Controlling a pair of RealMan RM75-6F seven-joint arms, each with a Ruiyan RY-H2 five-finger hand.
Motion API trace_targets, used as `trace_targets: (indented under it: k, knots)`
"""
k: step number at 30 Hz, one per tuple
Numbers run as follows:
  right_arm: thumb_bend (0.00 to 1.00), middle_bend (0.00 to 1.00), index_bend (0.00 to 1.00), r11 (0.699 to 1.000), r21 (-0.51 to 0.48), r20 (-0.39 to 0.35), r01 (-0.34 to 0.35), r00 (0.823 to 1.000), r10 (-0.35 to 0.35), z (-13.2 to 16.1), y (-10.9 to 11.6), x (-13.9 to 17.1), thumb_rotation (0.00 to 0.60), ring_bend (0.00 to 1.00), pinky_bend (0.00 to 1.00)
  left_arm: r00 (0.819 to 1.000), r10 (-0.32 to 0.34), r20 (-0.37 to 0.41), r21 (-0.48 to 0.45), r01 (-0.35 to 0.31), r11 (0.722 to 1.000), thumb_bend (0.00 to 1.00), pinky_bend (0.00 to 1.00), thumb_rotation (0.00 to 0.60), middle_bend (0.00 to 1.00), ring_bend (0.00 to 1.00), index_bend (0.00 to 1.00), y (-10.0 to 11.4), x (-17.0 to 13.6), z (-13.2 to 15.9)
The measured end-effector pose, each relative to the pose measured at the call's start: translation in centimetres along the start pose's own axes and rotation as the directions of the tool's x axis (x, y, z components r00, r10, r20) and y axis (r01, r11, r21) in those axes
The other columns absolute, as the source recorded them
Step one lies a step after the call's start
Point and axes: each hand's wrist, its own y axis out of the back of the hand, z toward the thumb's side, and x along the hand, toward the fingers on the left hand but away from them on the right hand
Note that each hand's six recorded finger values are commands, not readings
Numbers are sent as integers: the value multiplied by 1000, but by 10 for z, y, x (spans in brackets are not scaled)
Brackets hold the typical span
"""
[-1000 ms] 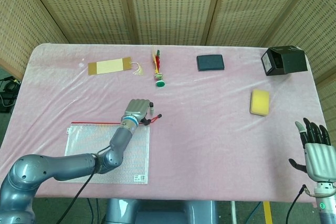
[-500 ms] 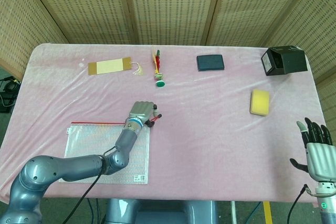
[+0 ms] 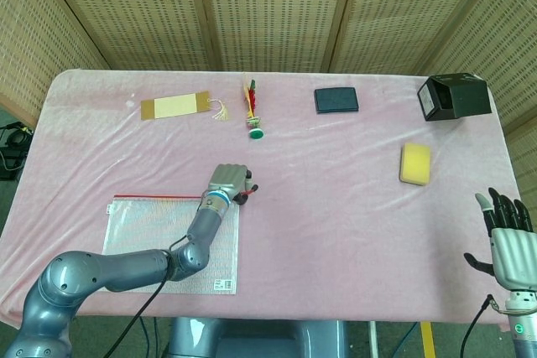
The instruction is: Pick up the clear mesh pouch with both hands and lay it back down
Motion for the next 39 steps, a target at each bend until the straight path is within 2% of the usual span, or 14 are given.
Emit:
trace_targets:
  k: [9,13,16,22,27,34,36,37,38,39]
  knots:
    - [0,0,61,1000,0,0,-6,1000,6,0,-1,-1,600,0,0,1000,7,0,3,-7,1000,459,974,600,952,859,569,0,0,-1]
    - [0,0,61,1000,0,0,-6,1000,6,0,-1,-1,600,0,0,1000,7,0,0,-7,1000,550,974,600,952,859,603,1,-1,-2]
    - [0,0,61,1000,-1,0,-5,1000,5,0,-1,-1,600,0,0,1000,6,1,-4,-6,1000,585,974,600,952,859,658,2,-1,-2]
    - [0,0,61,1000,-6,-3,-3,1000,3,0,0,0,600,0,0,1000,13,13,-24,-13,1000,596,974,600,952,859,809,10,-7,-1]
    - [0,0,61,1000,-16,-10,-11,1000,11,3,-2,0,600,0,0,999,29,40,-75,-26,997,605,974,600,952,859,823,25,-17,-1]
    - [0,4,72,993,-97,-38,-60,998,56,11,-7,-2,600,0,0,995,38,88,-220,-18,975,605,983,600,956,865,826,50,-32,-10]
    - [0,113,78,987,-136,-53,-87,995,80,15,-10,-5,600,94,0,993,40,108,-258,-10,966,605,983,600,956,865,826,56,-38,-10]
    - [0,233,83,983,-151,-61,-101,994,93,17,-11,-7,600,210,4,992,42,118,-272,-9,962,605,984,600,956,865,827,59,-40,-10]
    - [0,367,91,980,-165,-71,-115,992,104,19,-12,-9,600,352,54,990,47,131,-290,-7,957,605,984,600,957,865,827,63,-43,-10]
    - [0,438,96,974,-183,-85,-133,989,119,23,-13,-13,600,429,117,989,51,141,-304,-5,953,605,984,600,957,865,827,66,-46,-9]
